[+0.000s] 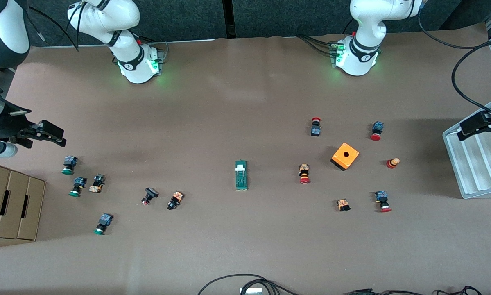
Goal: Close load switch with both arms
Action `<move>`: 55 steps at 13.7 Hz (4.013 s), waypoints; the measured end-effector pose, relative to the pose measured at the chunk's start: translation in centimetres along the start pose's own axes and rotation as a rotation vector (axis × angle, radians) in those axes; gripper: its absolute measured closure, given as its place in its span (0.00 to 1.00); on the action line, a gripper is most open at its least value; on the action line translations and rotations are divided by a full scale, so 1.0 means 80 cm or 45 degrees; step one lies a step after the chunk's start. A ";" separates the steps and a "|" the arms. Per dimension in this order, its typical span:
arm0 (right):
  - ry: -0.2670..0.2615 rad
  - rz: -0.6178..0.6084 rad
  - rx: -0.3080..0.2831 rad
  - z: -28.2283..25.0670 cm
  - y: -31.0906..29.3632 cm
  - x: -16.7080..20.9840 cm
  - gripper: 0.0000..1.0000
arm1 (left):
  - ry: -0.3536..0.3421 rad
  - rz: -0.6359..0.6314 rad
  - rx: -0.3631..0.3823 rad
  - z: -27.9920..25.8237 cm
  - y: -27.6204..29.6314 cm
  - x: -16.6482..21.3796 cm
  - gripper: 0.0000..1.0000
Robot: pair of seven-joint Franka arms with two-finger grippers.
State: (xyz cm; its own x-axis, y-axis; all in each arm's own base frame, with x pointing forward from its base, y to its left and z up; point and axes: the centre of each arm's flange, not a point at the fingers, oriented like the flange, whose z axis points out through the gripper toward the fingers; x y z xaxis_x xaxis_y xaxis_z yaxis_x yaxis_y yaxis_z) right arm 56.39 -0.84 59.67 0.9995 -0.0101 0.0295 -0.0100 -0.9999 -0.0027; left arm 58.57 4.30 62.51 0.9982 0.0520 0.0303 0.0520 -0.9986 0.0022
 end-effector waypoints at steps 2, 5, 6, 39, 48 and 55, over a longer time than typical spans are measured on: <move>0.000 -0.001 0.000 0.000 -0.001 0.000 0.00 | -0.002 0.000 0.000 0.001 0.000 0.000 0.00; 0.000 -0.002 0.000 0.000 -0.001 0.000 0.00 | -0.004 0.000 0.000 0.002 0.000 0.000 0.00; 0.000 -0.002 0.000 0.000 -0.001 0.000 0.00 | -0.004 0.000 0.000 0.002 0.000 0.000 0.00; 0.000 -0.002 0.000 0.000 -0.001 0.000 0.00 | -0.021 -0.025 0.001 0.012 -0.013 0.004 0.00; 0.000 -0.002 0.000 0.000 -0.001 0.000 0.00 | -0.032 -0.026 0.001 0.018 -0.013 0.007 0.00; 0.000 -0.002 0.000 0.000 -0.001 0.000 0.00 | -0.033 -0.026 0.001 0.019 -0.013 0.007 0.00</move>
State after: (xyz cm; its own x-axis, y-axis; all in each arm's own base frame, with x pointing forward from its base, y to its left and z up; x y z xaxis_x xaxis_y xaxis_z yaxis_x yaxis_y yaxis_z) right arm 56.39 -0.75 59.67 0.9995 -0.0084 0.0295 -0.0083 -1.0000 -0.0027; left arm 59.13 5.40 61.03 0.9974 0.0724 0.0043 0.0723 -0.9974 0.0021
